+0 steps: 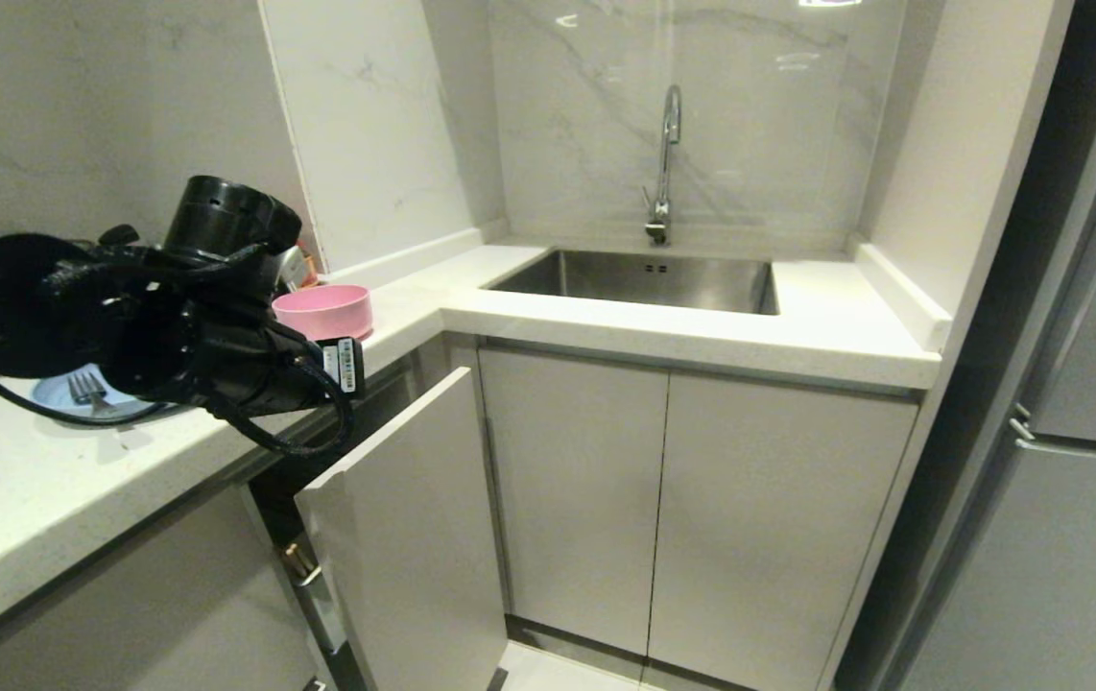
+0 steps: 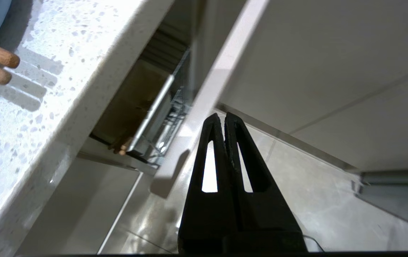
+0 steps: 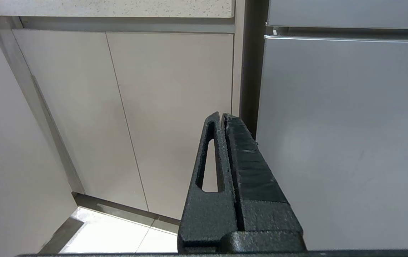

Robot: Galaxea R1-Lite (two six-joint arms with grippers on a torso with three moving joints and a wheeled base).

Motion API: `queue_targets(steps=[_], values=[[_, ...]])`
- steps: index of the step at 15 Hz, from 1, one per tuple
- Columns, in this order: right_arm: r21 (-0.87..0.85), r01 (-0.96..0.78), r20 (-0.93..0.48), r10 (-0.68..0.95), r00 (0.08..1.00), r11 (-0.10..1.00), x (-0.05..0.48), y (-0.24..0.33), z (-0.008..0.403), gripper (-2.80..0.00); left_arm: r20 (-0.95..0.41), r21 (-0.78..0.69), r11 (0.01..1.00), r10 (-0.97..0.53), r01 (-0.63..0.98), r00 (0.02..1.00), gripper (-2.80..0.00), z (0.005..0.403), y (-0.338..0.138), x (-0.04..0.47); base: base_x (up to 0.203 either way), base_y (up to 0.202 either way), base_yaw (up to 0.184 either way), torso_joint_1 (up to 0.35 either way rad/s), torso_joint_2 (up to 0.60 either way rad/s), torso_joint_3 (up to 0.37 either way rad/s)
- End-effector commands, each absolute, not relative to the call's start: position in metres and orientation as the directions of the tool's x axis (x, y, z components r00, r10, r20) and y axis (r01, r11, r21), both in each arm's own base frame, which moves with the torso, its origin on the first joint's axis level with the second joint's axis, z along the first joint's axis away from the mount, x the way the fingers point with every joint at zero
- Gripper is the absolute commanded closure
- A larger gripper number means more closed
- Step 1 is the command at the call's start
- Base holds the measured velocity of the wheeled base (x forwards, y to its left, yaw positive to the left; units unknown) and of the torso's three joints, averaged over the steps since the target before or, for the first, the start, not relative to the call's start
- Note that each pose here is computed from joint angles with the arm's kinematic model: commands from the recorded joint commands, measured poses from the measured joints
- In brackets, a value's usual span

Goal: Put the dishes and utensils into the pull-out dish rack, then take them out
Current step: Open the cupboard

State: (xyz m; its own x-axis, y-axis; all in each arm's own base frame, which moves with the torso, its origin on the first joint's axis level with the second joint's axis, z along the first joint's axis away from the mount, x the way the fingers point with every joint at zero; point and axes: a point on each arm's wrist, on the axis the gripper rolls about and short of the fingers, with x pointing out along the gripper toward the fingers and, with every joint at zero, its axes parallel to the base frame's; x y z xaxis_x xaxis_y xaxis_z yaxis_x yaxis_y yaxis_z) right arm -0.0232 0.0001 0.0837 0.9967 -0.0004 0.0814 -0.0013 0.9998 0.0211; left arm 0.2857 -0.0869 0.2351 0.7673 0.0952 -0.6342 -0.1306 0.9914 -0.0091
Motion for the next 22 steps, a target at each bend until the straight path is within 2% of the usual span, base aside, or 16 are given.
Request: queue_targets(steps=[1,11,22], values=[[0.021,-0.001,0.057,0.000,0.998,1.000,-0.021,0.000,0.077,0.00,-0.660,0.006,0.984,0.136,-0.176,0.739,0.00,0.220,-0.089,0.302,0.000,0.000,0.000,0.000,0.00,0.000],[0.021,-0.001,0.057,0.000,0.998,1.000,-0.021,0.000,0.077,0.00,-0.697,0.028,0.966,0.204,-0.258,0.687,0.00,0.194,-0.082,0.334,0.000,0.000,0.000,0.000,0.00,0.000],[0.021,-0.001,0.057,0.000,0.998,1.000,-0.021,0.000,0.077,0.00,-0.736,0.087,0.959,0.244,-0.269,0.632,0.00,0.166,-0.083,0.349,0.000,0.000,0.000,0.000,0.00,0.000]])
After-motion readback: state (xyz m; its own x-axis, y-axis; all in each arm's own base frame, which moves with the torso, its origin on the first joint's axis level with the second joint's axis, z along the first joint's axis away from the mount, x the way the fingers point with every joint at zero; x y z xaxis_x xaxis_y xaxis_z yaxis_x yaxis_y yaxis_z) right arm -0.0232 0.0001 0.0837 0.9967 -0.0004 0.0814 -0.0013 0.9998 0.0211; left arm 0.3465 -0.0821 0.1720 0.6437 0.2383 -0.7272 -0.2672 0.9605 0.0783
